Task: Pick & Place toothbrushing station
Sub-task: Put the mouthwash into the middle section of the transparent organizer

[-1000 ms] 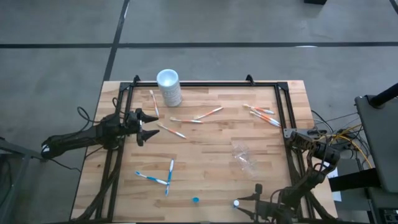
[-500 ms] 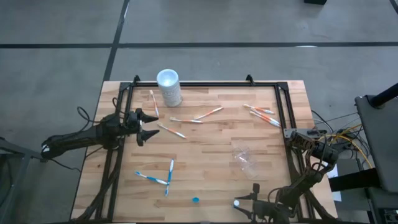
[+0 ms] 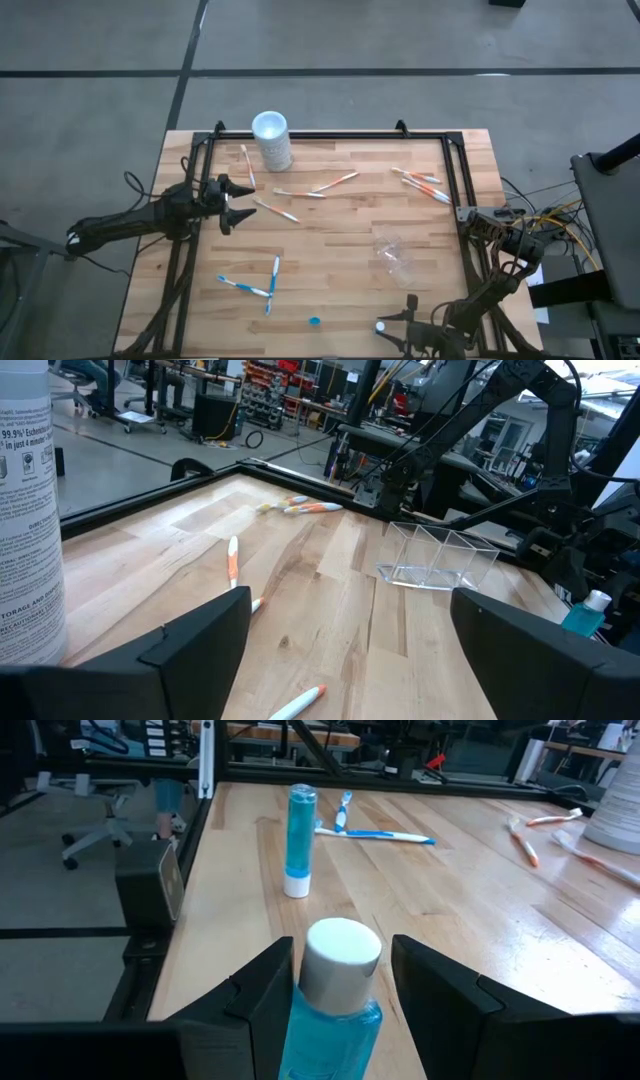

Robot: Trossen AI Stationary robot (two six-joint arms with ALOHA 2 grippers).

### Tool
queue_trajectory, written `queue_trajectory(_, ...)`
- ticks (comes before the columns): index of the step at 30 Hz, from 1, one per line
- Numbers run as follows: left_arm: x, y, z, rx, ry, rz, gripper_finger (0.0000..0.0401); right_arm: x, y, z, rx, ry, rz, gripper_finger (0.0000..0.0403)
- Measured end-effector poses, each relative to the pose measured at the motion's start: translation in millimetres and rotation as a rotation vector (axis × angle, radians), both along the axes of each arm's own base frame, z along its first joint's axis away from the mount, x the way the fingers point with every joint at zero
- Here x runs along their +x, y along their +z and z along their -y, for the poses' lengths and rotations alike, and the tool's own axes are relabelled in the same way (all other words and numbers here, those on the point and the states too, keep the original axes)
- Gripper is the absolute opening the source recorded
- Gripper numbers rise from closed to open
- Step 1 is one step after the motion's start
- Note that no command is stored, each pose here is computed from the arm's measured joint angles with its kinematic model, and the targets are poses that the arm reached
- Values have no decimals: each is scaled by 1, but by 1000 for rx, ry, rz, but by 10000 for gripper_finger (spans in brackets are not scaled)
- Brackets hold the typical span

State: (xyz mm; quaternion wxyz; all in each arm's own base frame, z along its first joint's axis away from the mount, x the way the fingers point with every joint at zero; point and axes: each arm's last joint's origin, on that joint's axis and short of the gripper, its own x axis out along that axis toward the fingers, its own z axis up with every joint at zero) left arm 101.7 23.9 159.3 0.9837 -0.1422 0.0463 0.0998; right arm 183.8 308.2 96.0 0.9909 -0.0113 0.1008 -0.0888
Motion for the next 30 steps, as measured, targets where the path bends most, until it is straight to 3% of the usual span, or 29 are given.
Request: queue_trajectory(30,0,0,0,0,0,0,350,1,2,-2,13,6,-4,164)
